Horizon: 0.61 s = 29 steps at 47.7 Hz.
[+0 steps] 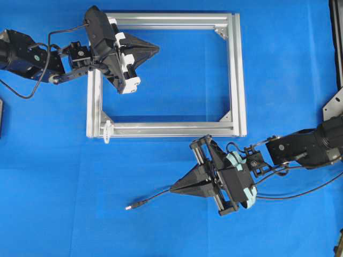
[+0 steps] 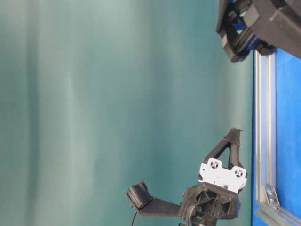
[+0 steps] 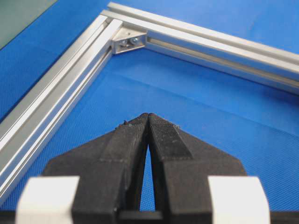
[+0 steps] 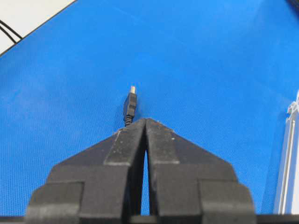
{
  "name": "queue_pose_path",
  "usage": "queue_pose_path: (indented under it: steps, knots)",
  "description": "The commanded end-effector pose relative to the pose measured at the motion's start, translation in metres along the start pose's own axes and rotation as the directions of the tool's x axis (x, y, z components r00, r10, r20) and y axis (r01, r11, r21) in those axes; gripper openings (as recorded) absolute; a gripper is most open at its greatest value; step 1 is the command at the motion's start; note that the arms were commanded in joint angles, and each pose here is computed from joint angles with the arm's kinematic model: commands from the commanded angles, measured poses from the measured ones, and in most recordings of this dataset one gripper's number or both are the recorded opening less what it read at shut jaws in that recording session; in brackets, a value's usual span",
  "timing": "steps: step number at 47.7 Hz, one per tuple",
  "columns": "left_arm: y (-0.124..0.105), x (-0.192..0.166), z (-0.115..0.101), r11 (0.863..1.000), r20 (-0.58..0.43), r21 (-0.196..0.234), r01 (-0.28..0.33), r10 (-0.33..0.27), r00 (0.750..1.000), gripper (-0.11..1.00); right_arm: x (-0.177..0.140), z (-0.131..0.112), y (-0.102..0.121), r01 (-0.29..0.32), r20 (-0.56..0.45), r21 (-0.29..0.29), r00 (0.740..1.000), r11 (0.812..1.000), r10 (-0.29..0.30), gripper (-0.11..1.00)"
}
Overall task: Insert the wire through the string loop located on the left side.
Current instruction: 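Open the right gripper and lower it over the black USB cable plug end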
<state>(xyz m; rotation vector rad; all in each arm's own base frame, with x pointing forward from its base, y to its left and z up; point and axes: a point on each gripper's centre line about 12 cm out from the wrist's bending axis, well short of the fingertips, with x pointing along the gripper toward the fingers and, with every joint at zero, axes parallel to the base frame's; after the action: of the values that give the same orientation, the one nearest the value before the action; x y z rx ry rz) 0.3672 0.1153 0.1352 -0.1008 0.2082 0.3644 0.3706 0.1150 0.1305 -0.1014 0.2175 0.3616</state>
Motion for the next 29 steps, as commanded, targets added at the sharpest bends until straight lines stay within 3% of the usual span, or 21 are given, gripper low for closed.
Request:
queue_pose_path:
  steps: [1, 16, 29]
  knots:
    - [-0.009, 0.000, 0.013, 1.000, 0.023, 0.011, 0.029, -0.029, 0.999, 0.00, -0.004, 0.021, -0.003, 0.008, 0.058, 0.005, 0.998, 1.000, -0.008, 0.01]
    - [-0.008, -0.001, 0.011, 1.000, 0.008, 0.009, 0.028, -0.028, 1.000, 0.00, 0.008, 0.013, -0.004, 0.011, -0.059, 0.031, 0.998, 0.999, -0.009, -0.02]
    - [-0.008, -0.001, 0.011, 1.000, 0.009, 0.010, 0.029, -0.029, 1.000, 0.00, 0.007, 0.012, -0.004, 0.012, -0.059, 0.052, 0.998, 0.999, -0.009, -0.02]
